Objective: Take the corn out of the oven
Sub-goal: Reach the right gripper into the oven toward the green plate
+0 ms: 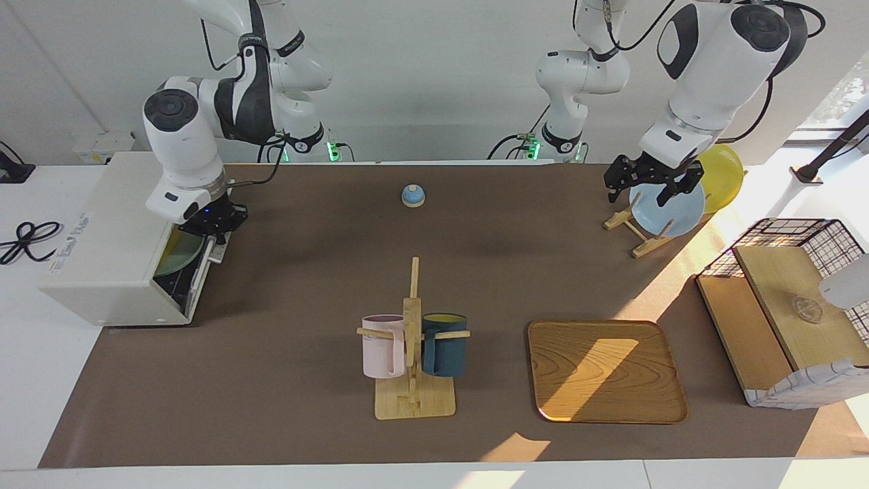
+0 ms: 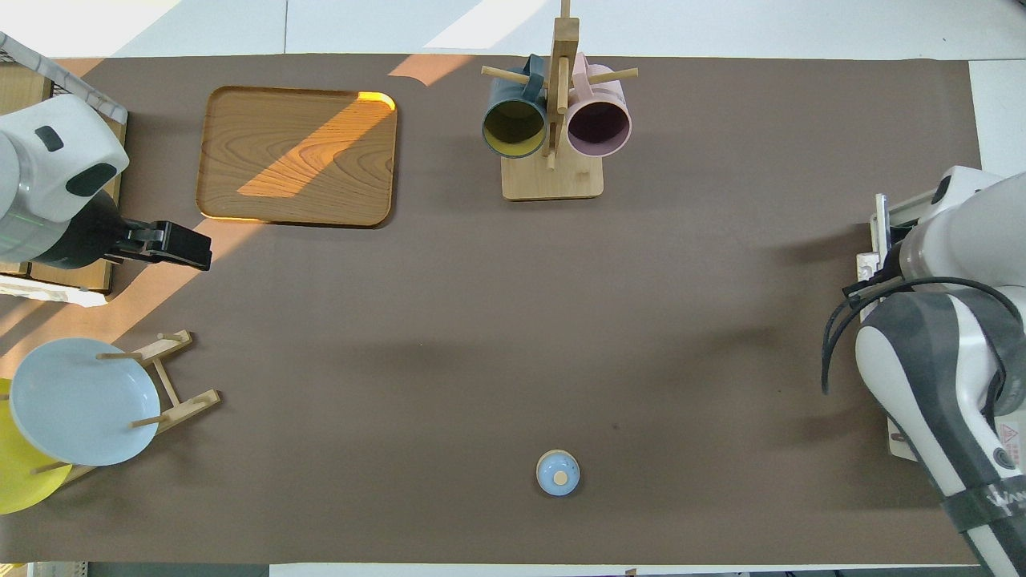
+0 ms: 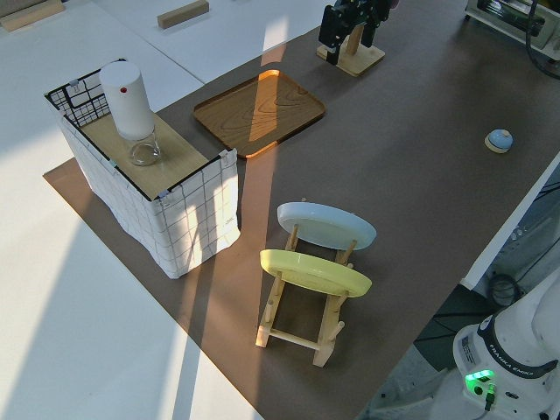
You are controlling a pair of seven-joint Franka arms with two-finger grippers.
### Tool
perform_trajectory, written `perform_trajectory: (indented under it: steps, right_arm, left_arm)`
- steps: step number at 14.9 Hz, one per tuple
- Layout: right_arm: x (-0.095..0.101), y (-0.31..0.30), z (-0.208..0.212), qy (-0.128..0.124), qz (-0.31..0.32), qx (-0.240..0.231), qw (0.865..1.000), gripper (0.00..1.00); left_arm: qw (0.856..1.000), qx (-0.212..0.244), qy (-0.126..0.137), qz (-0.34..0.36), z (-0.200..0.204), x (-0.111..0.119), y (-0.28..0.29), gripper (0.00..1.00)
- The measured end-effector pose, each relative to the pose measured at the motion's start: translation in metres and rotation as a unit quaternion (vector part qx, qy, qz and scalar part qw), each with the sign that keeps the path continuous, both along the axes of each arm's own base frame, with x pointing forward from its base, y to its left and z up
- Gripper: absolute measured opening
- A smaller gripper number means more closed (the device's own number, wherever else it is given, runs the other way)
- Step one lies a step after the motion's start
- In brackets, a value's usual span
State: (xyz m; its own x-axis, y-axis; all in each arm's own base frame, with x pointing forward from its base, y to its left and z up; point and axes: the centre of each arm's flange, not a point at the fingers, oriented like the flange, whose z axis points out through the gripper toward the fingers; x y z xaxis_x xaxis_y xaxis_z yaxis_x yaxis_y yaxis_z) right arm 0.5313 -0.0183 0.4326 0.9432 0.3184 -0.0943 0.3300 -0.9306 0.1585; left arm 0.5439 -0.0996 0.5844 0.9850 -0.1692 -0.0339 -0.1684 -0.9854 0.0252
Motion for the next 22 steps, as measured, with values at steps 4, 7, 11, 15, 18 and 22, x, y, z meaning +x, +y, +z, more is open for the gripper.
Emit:
perform_trajectory:
  steps: [4, 7, 11, 15, 18, 22]
  right_arm:
    - [0.001, 0.019, -0.039, -0.009, -0.023, 0.042, 0.999, 0.01]
    - [0.000, 0.029, -0.064, -0.016, -0.030, 0.050, 0.998, 0.01]
    - [-0.007, 0.037, -0.088, -0.034, -0.053, 0.053, 0.997, 0.01]
    - [-0.013, 0.038, -0.104, -0.029, -0.079, 0.061, 0.995, 0.01]
    - [-0.014, 0.038, -0.105, -0.027, -0.089, 0.069, 0.993, 0.01]
    - [-0.005, 0.051, -0.085, -0.013, -0.097, 0.067, 0.993, 0.01]
  left_arm:
    - [1.000, 0.000, 0.000, 0.000, 0.000, 0.000, 0.000, 1.00]
    - [1.000, 0.000, 0.000, 0.000, 0.000, 0.000, 0.000, 1.00]
    - [1.000, 0.000, 0.000, 0.000, 0.000, 0.000, 0.000, 1.00]
    - [1.000, 0.000, 0.000, 0.000, 0.000, 0.000, 0.000, 1.00]
    - [1.000, 0.000, 0.000, 0.000, 0.000, 0.000, 0.000, 1.00]
    - [1.000, 0.000, 0.000, 0.000, 0.000, 0.000, 0.000, 1.00]
